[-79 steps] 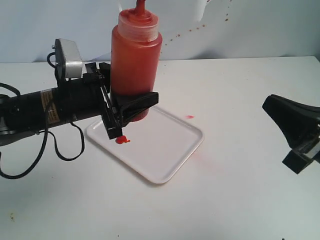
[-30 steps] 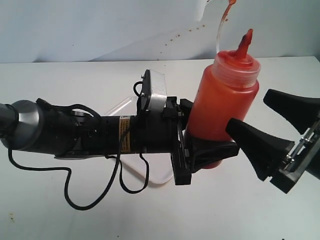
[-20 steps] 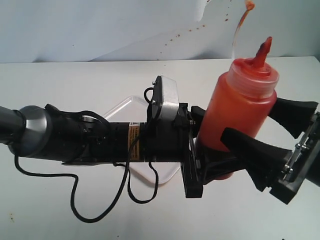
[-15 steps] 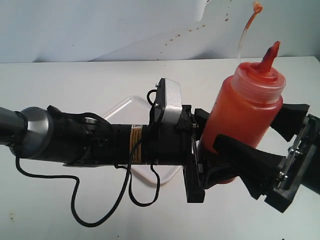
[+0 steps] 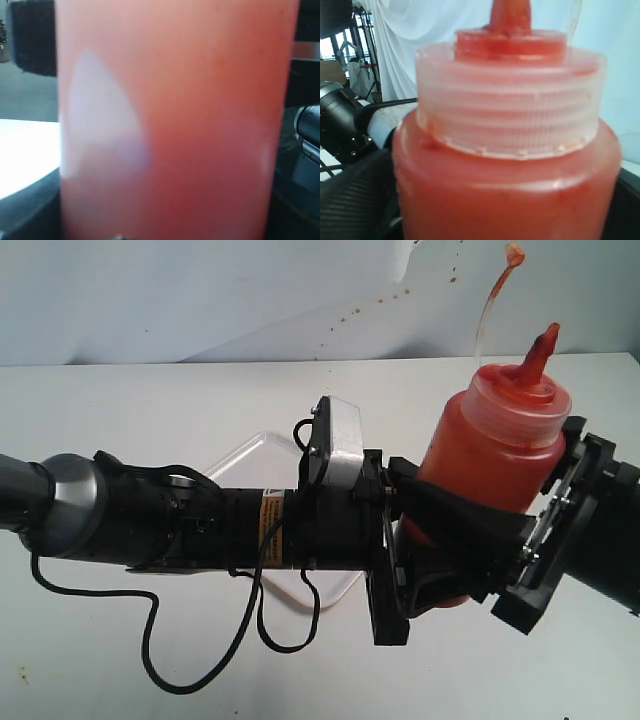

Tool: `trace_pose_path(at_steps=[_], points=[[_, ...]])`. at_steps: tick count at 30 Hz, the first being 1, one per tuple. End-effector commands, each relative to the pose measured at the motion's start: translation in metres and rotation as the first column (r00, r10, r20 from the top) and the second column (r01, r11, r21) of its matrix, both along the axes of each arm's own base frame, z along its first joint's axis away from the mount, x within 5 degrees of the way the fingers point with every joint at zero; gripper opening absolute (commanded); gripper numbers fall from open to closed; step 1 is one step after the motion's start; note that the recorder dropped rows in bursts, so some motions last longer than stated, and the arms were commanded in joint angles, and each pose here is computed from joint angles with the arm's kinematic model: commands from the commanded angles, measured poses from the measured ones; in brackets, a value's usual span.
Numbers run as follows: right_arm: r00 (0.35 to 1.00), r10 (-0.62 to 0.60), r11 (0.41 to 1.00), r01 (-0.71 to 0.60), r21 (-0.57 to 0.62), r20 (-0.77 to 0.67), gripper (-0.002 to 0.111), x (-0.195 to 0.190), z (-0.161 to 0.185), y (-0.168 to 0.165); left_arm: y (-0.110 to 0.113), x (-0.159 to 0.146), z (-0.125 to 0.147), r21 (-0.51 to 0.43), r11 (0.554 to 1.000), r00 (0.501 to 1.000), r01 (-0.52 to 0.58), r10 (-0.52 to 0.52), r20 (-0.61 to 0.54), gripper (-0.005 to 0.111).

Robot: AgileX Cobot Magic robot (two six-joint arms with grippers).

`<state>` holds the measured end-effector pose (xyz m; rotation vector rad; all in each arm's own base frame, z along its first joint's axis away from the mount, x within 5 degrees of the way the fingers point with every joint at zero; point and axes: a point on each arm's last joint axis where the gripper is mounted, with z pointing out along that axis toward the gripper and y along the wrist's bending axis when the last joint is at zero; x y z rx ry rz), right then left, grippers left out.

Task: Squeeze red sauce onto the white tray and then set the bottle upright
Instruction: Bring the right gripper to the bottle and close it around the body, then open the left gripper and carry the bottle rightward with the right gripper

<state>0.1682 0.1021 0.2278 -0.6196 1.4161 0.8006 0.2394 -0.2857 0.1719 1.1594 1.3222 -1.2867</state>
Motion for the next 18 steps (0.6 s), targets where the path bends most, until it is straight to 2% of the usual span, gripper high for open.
trace_pose_path(at_steps=[1, 9, 15, 18], points=[[1.0, -0.012, 1.0, 0.012, -0.01, 0.001, 0.079, 0.0015, 0.0013, 0.0004, -0.0025, -0.0011, 0.0082, -0.055, 0.998, 1.0, 0.012, -0.011, 0.011, 0.0], [1.0, -0.015, 1.0, 0.015, -0.015, -0.003, 0.041, 0.0017, 0.0007, 0.0003, -0.0025, -0.0011, 0.0082, -0.055, 0.998, 1.0, 0.012, -0.011, 0.011, 0.0], [1.0, -0.015, 1.0, 0.015, -0.015, -0.003, 0.002, 0.0017, 0.0007, 0.0003, -0.0025, -0.0011, 0.0082, -0.055, 0.998, 1.0, 0.012, -0.011, 0.011, 0.0], [1.0, -0.015, 1.0, 0.015, -0.015, -0.003, 0.0, 0.0017, 0.0007, 0.0003, -0.0025, -0.0011, 0.0082, -0.055, 0.998, 1.0, 0.012, -0.011, 0.012, 0.0]])
